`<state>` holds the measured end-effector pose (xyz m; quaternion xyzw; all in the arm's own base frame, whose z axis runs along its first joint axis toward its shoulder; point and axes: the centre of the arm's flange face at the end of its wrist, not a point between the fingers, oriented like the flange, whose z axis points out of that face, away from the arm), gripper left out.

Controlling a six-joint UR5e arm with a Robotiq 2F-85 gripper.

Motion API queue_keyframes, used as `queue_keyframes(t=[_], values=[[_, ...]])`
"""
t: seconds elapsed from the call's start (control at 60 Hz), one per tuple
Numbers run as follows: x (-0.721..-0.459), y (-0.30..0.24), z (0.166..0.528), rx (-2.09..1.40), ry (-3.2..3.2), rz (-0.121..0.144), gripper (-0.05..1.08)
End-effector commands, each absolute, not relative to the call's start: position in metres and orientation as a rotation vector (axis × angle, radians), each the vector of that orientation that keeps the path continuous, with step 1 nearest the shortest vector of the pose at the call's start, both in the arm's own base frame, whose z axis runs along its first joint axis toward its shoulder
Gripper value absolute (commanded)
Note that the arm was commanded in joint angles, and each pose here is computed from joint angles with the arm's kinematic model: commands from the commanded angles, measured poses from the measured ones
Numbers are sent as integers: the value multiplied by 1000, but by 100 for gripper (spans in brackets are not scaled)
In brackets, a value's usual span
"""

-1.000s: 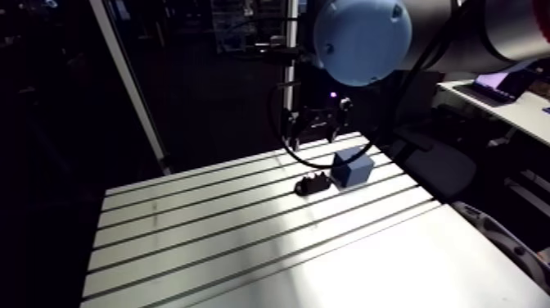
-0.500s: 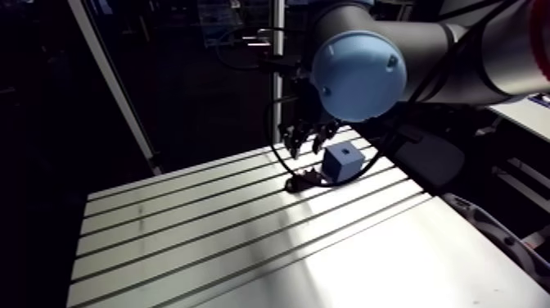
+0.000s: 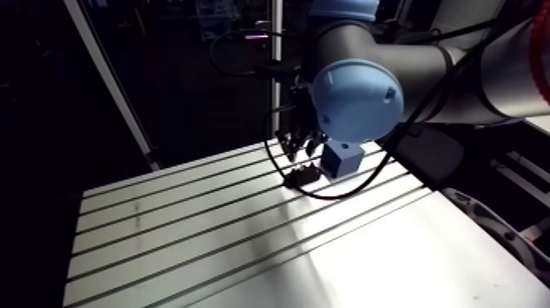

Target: Pick up the M10 bolt and insert it into the hex recess until seated.

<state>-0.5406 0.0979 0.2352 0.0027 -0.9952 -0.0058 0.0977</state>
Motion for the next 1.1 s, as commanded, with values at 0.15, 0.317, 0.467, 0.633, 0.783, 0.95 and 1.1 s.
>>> queue_keyframes(t=[0.15, 0.317, 0.467, 0.633, 0.783, 0.95, 1.1], values=[[-538, 106, 231, -6, -2927, -28, 52], [-537, 105, 223, -6, -2929, -27, 52], [-538, 105, 215, -6, -2933, -21, 52], [-538, 103, 215, 0, -2928, -5, 52], [-538, 102, 212, 3, -2932, 3, 52], [-539, 101, 206, 33, -2940, 2, 52], [-540, 102, 206, 33, -2935, -4, 52]])
